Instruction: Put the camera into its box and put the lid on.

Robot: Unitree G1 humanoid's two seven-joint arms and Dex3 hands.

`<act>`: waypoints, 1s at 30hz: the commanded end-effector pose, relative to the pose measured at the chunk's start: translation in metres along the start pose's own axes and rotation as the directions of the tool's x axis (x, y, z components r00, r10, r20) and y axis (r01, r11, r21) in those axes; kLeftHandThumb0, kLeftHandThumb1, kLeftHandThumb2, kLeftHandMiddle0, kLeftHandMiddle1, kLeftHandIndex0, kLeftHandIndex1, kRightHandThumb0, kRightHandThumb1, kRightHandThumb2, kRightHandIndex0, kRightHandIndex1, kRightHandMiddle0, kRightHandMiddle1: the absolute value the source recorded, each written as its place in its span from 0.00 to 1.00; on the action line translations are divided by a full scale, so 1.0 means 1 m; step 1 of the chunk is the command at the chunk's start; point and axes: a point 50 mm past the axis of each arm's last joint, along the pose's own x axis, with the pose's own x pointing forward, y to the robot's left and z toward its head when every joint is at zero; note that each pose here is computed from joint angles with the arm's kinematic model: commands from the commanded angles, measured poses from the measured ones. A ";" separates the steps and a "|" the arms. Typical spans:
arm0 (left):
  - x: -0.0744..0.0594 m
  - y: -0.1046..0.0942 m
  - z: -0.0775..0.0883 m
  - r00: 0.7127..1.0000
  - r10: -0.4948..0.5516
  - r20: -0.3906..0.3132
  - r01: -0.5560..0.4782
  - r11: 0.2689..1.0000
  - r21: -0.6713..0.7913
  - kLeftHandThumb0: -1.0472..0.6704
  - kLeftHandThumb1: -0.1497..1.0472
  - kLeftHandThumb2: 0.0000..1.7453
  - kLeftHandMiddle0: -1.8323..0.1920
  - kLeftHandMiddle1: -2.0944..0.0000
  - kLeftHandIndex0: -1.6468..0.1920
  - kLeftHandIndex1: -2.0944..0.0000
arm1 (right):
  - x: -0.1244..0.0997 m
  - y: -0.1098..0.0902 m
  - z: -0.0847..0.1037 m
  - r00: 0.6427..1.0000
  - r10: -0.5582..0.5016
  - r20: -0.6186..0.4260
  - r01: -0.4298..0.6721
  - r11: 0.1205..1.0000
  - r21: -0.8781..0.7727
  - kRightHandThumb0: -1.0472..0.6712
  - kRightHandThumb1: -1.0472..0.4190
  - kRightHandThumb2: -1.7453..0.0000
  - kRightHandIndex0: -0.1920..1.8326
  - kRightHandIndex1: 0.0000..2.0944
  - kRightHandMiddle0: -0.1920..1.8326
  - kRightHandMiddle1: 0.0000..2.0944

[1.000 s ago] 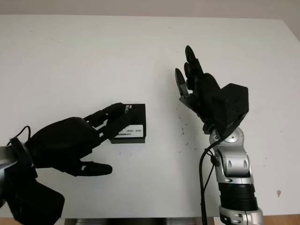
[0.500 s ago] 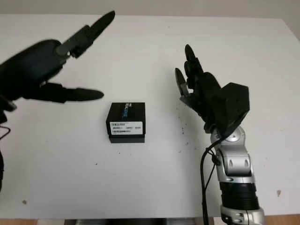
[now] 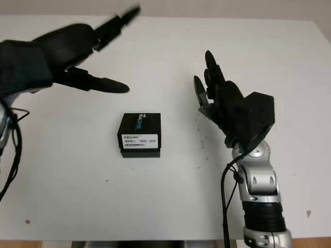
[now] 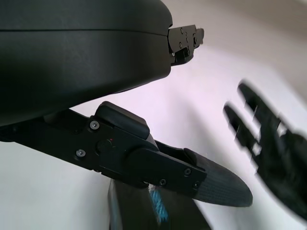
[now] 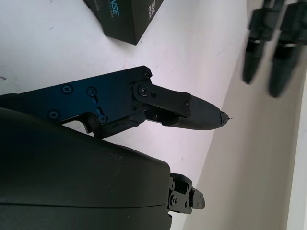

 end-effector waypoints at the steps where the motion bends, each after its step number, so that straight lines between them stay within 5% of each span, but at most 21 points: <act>1: 0.004 0.004 0.002 0.998 -0.057 -0.034 0.059 0.997 0.048 0.00 0.95 0.03 1.00 1.00 1.00 1.00 | -0.002 -0.001 0.002 1.000 -0.003 0.015 0.004 1.000 -0.010 0.23 0.00 0.65 0.04 0.03 0.04 0.03; 8: 0.017 -0.007 0.009 0.962 -0.261 -0.084 0.268 0.959 0.089 0.04 0.87 0.02 1.00 1.00 1.00 1.00 | -0.002 -0.001 0.003 1.000 0.000 0.018 0.001 1.000 -0.010 0.23 0.00 0.64 0.03 0.02 0.04 0.03; 14: 0.021 -0.012 0.011 0.945 -0.313 -0.091 0.322 0.938 0.124 0.04 0.86 0.03 1.00 1.00 1.00 1.00 | -0.002 0.000 0.003 1.000 -0.004 0.018 0.004 1.000 -0.007 0.23 0.00 0.64 0.03 0.02 0.04 0.03; 25: 0.029 -0.024 0.010 0.941 -0.288 -0.175 0.324 0.917 0.232 0.01 0.94 0.04 1.00 1.00 1.00 1.00 | -0.003 0.001 0.001 1.000 -0.017 0.008 0.017 1.000 0.004 0.24 0.00 0.64 0.04 0.03 0.05 0.03; 30: 0.030 -0.036 0.011 0.967 -0.152 -0.203 0.209 0.932 0.296 0.00 0.99 0.05 1.00 1.00 1.00 1.00 | -0.003 0.001 0.001 1.000 -0.016 0.012 0.016 1.000 -0.003 0.25 0.00 0.64 0.04 0.03 0.05 0.03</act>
